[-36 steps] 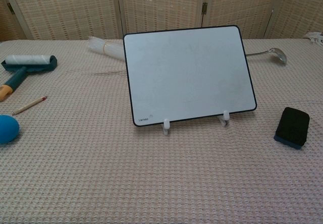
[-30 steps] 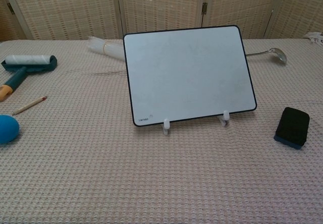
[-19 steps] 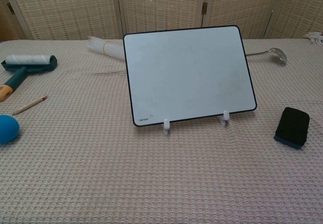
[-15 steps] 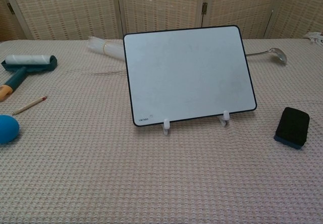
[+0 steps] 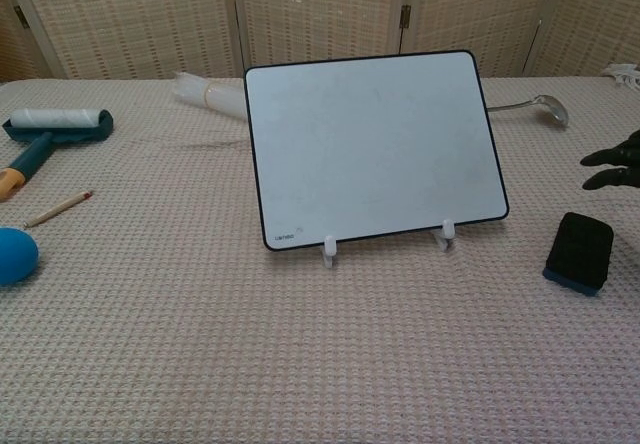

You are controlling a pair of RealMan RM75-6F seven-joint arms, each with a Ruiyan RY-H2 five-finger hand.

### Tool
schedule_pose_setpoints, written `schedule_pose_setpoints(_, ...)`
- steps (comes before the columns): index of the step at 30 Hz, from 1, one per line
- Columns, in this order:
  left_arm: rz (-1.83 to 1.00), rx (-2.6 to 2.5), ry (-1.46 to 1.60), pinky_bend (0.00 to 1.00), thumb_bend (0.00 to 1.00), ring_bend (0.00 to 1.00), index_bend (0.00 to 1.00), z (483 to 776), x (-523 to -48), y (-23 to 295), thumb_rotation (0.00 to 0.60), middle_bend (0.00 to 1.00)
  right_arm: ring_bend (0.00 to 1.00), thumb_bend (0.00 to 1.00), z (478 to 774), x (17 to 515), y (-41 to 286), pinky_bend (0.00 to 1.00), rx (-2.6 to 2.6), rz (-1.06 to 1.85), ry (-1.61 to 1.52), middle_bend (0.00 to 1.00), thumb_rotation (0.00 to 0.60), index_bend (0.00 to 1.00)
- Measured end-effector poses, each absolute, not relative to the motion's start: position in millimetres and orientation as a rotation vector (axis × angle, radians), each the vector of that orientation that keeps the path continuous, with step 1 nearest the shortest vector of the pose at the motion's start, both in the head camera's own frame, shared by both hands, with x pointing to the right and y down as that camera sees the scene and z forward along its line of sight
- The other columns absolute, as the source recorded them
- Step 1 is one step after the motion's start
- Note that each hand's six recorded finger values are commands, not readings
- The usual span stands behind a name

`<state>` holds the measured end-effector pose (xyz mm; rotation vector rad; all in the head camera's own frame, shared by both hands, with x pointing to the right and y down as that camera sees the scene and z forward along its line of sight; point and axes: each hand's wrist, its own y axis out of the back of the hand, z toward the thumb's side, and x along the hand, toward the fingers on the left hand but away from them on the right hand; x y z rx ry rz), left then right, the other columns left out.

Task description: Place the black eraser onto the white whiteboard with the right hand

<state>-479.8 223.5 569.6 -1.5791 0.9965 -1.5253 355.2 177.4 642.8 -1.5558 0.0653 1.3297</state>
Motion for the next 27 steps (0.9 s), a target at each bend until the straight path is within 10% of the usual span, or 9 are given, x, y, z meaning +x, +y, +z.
schedule_pose_setpoints(27, -1.573, -1.583, 1.009, 0.15, 0.22, 0.09, 0.00, 577.8, -487.5, 219.5, 0.600, 0.12, 0.00, 0.38, 712.0, 341.1, 166.6, 0.00, -1.589, 1.322, 0.086, 0.00, 0.537, 0.22)
